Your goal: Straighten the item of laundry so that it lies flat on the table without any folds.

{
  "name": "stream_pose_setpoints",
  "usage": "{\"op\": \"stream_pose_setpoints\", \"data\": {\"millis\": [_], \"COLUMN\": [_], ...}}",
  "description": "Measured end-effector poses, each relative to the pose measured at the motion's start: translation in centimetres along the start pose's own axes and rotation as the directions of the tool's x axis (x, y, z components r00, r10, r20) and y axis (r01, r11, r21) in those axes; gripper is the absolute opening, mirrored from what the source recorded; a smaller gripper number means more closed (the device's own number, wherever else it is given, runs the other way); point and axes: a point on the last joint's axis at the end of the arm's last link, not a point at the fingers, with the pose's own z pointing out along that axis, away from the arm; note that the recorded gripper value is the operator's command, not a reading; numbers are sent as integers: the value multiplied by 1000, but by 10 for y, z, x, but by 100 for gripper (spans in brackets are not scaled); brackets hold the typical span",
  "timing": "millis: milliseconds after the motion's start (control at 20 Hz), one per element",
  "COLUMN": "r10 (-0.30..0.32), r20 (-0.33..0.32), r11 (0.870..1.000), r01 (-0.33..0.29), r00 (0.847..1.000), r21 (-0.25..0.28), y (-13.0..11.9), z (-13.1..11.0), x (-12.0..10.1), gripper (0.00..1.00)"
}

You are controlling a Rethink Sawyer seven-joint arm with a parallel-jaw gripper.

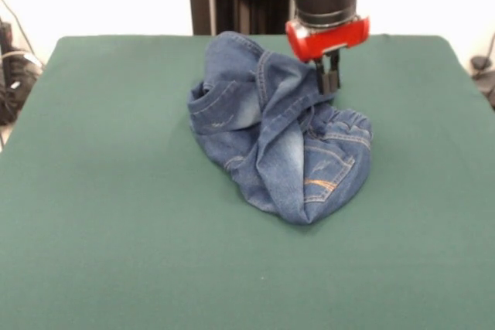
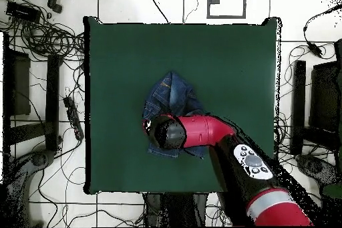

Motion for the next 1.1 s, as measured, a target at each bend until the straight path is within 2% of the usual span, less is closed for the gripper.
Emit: {"op": "stream_pose_setpoints", "data": {"millis": [200, 400, 650, 700, 950, 1100], "r10": [-33, -118, -175, -189, -208, -243], "r20": [-6, -36, -50, -47, -31, -18], "r11": [999, 993, 984, 981, 976, 965], "r01": [33, 119, 177, 190, 210, 243], "r00": [999, 992, 983, 981, 978, 970], "r21": [5, 20, 30, 35, 51, 96], "y": [11, 39, 61, 65, 69, 68], "z": [5, 32, 52, 57, 61, 63], "x": [0, 2, 5, 6, 5, 7], "gripper": [0, 0, 0, 100, 100, 100]}}
